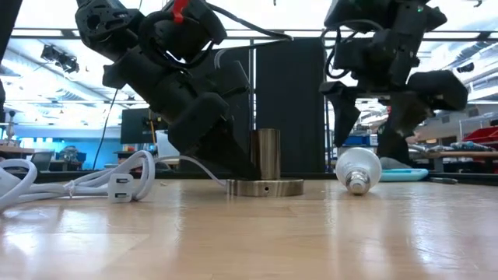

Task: Screw lightbulb
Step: Insert the lightbulb into the lamp socket

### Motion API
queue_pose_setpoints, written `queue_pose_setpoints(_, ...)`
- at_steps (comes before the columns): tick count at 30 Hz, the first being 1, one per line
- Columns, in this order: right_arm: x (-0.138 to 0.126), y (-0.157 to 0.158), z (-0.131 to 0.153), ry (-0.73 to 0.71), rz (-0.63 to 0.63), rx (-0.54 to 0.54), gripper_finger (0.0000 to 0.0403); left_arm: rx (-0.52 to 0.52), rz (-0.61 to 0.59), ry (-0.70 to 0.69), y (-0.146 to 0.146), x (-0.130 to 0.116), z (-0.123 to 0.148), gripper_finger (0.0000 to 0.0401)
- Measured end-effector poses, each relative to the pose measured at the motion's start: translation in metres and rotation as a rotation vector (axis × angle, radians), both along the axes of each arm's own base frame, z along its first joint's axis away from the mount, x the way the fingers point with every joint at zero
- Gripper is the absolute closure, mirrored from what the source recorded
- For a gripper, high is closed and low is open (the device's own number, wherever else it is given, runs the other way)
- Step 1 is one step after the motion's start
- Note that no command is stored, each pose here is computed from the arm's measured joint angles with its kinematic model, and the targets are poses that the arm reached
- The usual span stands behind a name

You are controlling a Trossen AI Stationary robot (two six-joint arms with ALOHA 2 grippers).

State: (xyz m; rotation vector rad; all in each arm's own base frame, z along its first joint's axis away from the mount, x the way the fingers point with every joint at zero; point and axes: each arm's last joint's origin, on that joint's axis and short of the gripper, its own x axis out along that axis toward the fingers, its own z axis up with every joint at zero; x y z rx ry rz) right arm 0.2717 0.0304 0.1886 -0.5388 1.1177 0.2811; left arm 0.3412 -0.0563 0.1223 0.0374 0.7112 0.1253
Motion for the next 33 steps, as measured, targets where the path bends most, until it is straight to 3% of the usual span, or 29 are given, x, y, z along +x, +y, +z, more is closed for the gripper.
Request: queue_pose_setpoints(33,0.013,0.002,-0.027,0.058,0.097,0.010,0.0073,-0.013,-0.009,-0.019,-0.001,0.002,0.002,0.0176)
